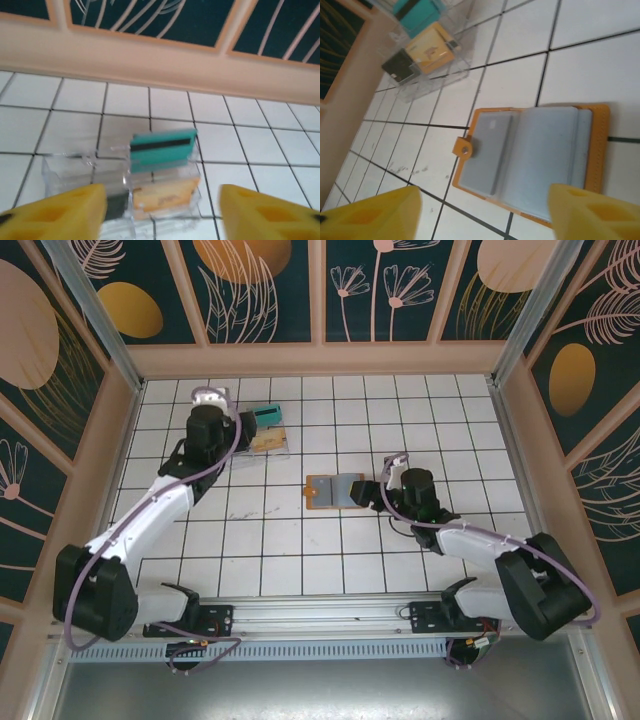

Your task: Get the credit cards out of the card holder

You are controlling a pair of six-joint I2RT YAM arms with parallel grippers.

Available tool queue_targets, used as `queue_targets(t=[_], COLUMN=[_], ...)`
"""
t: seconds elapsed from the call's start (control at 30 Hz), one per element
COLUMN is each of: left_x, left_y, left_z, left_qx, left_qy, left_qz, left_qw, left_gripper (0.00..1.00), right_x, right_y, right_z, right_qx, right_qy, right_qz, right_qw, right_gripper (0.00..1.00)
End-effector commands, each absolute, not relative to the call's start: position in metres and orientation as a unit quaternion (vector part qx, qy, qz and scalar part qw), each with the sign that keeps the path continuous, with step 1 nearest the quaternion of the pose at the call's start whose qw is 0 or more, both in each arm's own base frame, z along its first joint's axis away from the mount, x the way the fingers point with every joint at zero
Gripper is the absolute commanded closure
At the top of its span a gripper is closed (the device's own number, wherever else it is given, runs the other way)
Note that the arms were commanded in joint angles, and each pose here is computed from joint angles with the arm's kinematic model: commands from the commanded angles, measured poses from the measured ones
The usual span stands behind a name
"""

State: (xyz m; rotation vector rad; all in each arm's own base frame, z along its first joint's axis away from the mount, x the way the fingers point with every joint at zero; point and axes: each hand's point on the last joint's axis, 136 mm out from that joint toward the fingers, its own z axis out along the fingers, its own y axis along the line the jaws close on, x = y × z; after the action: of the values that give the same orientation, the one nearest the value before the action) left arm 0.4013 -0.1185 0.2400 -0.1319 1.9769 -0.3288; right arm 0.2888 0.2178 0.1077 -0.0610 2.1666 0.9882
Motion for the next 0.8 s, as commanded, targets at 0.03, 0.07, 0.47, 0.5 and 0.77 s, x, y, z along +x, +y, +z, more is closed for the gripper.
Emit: queue_targets(t=[0.03, 0.07, 0.47, 0.5, 0.77], left_x=[0.376, 0.370, 0.319, 0.317, 0.311], left_y=[-0.136, -0.140, -0.240, -0.248, -0.285], left_z=[0.215, 0.206, 0.127, 0.122, 0.078], left_qx=[-0.131, -0.135, -0.095, -0.089, -0.065], left_qy=[0.831, 0.836, 0.860, 0.864, 0.887], left_qz=[-0.245, -0.251, -0.332, -0.329, -0.329], left_qw=[0.482, 0.470, 0.375, 0.370, 0.319], left_gripper=[0.52, 0.56, 0.69, 0.70, 0.74], right_x=[0.305, 0.308, 0.323, 0.323, 0.323], right_y=[0.211, 0.209, 0.196, 0.197, 0.206], right_z=[0.091, 0.085, 0.038, 0.037, 0.025], right_qx=[0.000, 0.006, 0.050, 0.050, 0.042], right_qy=[0.867, 0.872, 0.906, 0.906, 0.912], right_qz=[0.339, 0.329, 0.281, 0.281, 0.291], right_qw=[0.366, 0.362, 0.314, 0.312, 0.287], right_gripper=[0.43, 0.48, 0.61, 0.62, 0.72])
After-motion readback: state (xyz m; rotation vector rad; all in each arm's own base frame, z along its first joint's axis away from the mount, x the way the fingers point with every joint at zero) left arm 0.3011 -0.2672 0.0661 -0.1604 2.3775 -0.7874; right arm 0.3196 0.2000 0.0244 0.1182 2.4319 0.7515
